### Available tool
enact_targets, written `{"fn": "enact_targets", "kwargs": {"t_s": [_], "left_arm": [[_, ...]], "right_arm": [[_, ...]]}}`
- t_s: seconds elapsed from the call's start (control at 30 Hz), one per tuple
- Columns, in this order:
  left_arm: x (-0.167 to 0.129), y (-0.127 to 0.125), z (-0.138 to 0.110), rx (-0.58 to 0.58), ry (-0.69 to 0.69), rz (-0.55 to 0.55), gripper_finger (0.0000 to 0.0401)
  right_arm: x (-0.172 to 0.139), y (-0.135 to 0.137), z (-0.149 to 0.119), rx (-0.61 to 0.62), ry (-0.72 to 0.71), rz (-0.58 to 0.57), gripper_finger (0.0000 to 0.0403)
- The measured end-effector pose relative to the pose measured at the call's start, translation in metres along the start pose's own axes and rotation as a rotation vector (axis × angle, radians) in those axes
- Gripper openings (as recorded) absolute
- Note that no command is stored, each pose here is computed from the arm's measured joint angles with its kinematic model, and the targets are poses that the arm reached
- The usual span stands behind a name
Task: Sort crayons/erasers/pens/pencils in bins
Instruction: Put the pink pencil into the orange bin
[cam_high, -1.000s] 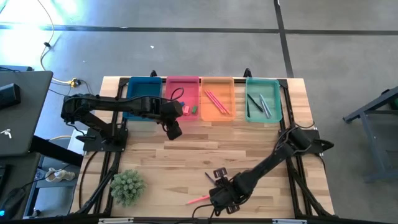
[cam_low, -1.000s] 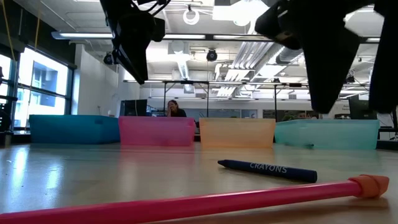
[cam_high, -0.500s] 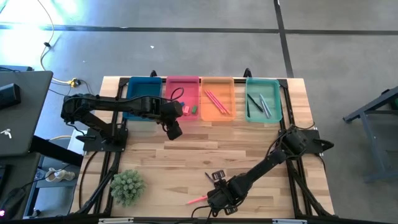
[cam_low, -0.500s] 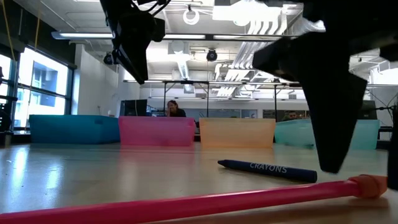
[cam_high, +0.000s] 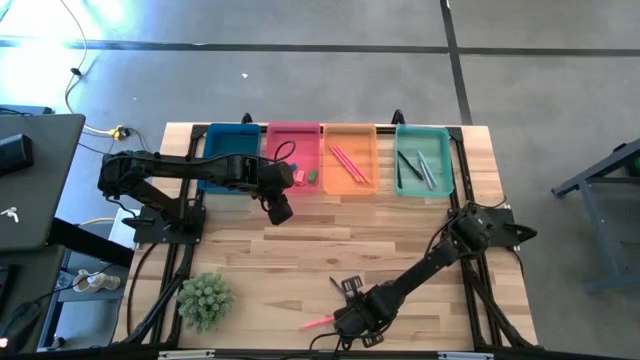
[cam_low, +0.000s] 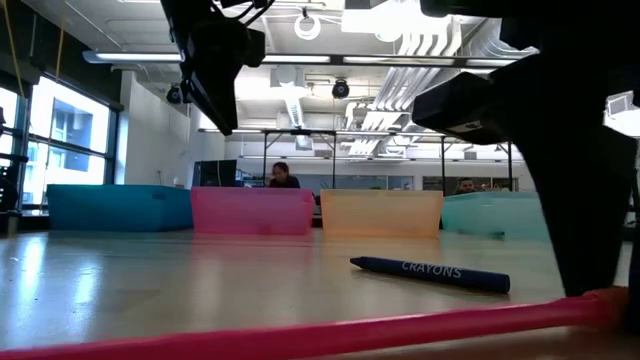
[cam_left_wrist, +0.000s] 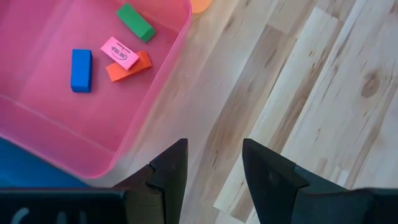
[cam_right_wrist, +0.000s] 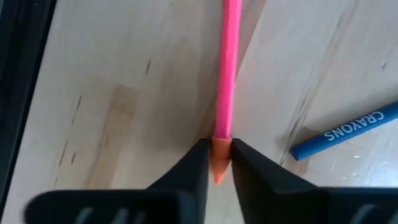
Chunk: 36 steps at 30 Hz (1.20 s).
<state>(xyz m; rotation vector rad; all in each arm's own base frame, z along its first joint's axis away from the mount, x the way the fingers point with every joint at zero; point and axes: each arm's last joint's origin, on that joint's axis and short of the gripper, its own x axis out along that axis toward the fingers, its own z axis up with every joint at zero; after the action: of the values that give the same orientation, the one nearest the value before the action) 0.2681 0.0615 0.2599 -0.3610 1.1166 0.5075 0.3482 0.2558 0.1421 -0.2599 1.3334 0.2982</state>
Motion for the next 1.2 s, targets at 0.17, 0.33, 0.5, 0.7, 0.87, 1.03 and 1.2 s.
{"fn": "enact_targets", "kwargs": {"t_s": [0.17,0.33,0.5,0.7,0.87,1.03,1.2], "left_arm": [[0.000,0.003,-0.002,-0.001,0.030,0.013,0.0140],[0.000,0.008,-0.006,-0.005,0.077,0.036,0.0140],[0.001,0.013,-0.005,-0.012,0.088,0.042,0.0140],[0.001,0.014,-0.005,-0.018,0.092,0.042,0.0140],[0.001,0.014,-0.005,-0.017,0.093,0.037,0.0140],[0.001,0.014,-0.006,-0.017,0.098,0.037,0.0140],[0.001,0.014,-0.006,-0.016,0.101,0.037,0.0140]], "right_arm": [[0.000,0.001,0.000,0.000,0.006,0.018,0.0012],[-0.002,0.000,-0.001,0.038,0.015,0.028,0.0017],[-0.008,-0.002,-0.005,0.056,0.056,0.043,0.0015],[-0.024,-0.004,-0.005,0.069,0.034,0.041,0.0008],[-0.038,-0.012,-0.007,0.093,0.021,-0.017,0.0007],[-0.050,-0.023,-0.009,0.104,0.037,-0.053,0.0006],[-0.066,-0.035,-0.011,0.097,0.027,-0.110,0.0005]]}}
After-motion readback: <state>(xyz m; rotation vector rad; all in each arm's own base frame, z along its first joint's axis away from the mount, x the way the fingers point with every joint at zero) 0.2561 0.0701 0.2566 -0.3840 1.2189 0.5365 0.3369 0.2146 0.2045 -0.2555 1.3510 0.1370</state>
